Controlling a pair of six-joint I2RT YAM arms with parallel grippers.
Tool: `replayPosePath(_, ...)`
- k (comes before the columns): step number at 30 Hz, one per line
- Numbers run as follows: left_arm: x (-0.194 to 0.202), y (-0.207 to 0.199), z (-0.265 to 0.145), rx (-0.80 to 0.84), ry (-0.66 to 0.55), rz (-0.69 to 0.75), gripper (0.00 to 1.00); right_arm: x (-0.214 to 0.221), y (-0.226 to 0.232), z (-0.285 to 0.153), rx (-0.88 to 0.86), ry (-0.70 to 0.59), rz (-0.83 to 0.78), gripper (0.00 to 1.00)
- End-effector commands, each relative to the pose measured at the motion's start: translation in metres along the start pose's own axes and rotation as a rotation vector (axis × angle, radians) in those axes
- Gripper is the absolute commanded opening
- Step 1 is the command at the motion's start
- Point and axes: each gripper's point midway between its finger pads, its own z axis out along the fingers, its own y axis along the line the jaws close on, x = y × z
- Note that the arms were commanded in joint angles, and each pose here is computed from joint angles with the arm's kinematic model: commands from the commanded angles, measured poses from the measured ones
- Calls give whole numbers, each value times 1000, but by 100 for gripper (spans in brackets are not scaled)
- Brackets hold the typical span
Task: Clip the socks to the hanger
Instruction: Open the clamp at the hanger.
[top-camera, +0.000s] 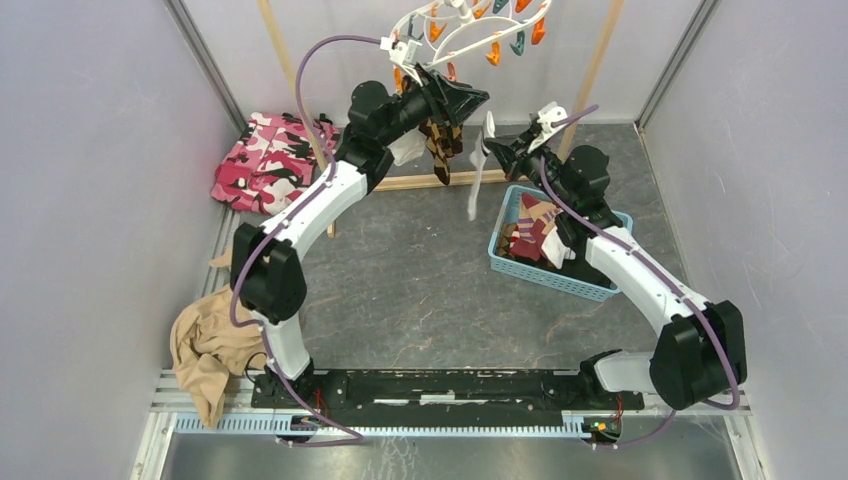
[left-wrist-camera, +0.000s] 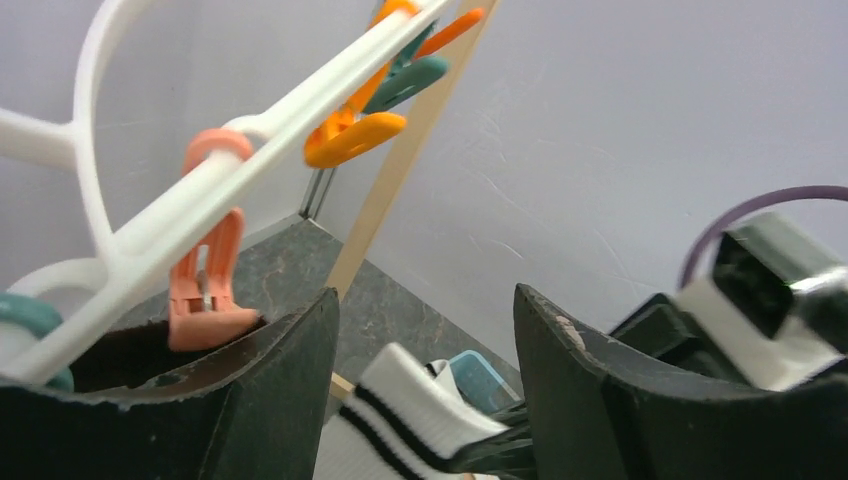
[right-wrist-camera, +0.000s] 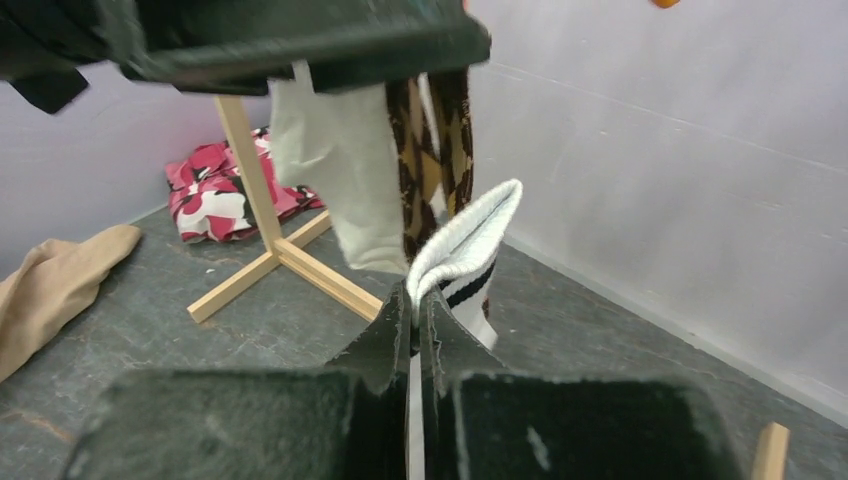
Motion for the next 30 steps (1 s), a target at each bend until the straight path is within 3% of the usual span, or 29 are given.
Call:
replayPosePath(1, -14, 3, 19, -1, -75, 28, 71, -19, -19, -16, 65, -33, -43, 0)
replayPosePath(9, -30, 49, 10, -210, -149, 68, 73, -48, -48, -26, 105, -79, -78, 0)
replayPosePath(14, -45, 60, -10, -260, -191, 100, 74, -56, -27, -26, -26, -94, -109, 0)
replayPosePath(18, -52, 51, -22, -158, -201, 133, 81, -68, -8, -27, -136, -115, -143, 0)
replayPosePath(23, -45, 32, -39, 80, -149, 198, 86, -81, 1, -25, -204, -109, -191, 0)
replayPosePath(30, -38, 32, -57, 220, -89, 286, 88, -90, 14, -16, -313, -133, -215, 0)
